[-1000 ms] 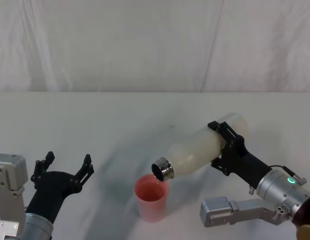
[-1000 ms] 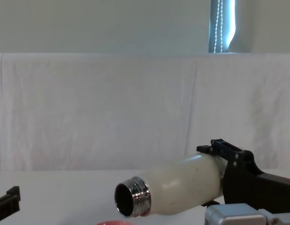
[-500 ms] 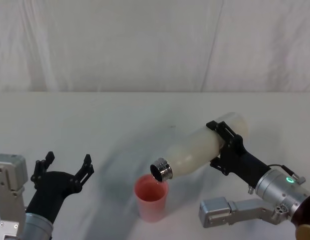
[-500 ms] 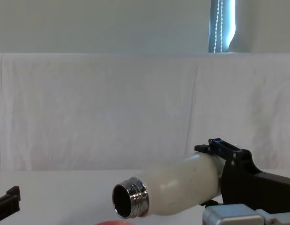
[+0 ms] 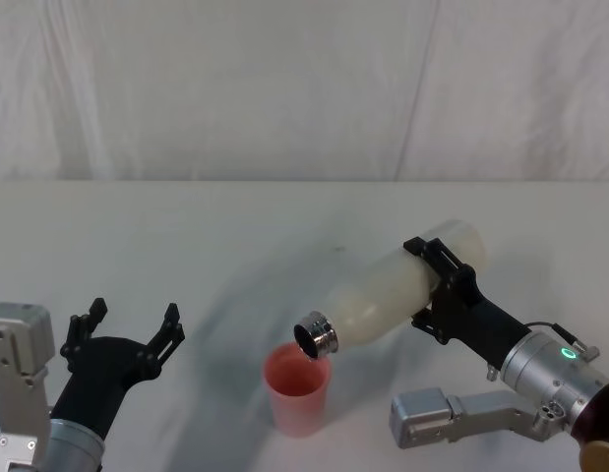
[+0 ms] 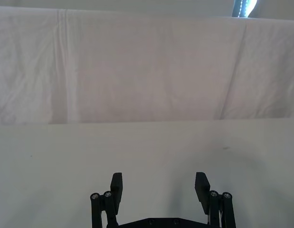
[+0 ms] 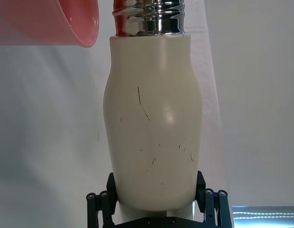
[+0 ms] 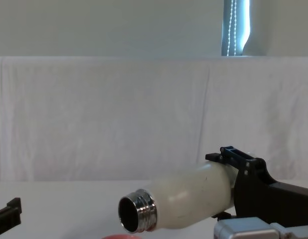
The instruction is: Grasp the thermos with one hand and pour water into the cup lid.
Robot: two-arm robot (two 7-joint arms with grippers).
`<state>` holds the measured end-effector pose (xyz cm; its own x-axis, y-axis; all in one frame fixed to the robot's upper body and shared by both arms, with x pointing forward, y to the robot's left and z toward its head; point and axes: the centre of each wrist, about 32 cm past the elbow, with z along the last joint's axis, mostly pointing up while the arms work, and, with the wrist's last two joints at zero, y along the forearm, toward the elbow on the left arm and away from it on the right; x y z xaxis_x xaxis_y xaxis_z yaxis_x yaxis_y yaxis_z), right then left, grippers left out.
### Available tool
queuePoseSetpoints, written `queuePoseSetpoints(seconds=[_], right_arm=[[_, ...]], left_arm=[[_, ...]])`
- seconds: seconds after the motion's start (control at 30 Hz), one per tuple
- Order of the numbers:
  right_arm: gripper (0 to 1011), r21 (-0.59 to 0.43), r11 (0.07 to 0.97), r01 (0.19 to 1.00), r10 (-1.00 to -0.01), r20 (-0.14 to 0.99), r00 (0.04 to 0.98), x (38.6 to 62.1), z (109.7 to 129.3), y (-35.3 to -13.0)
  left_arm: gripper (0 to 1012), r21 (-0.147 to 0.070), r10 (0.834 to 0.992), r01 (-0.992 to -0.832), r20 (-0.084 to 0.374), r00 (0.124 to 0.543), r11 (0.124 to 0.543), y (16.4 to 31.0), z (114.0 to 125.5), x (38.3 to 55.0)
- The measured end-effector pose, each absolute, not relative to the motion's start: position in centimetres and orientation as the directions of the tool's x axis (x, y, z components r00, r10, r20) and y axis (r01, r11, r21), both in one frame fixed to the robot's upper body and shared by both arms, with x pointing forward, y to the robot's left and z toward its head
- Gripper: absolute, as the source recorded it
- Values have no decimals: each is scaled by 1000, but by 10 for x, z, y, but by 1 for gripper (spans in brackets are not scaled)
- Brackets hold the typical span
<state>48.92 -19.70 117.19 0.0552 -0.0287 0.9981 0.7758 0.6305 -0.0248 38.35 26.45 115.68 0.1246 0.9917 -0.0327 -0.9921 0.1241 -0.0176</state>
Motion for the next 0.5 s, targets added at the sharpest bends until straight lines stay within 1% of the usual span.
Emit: queuePoseSetpoints(seconds=[0.5], right_arm=[[962, -26, 632, 774, -19, 999, 50, 489, 1172, -196]], left_arm=[[1001, -18, 992, -992, -33, 124, 124, 265, 1157, 384]])
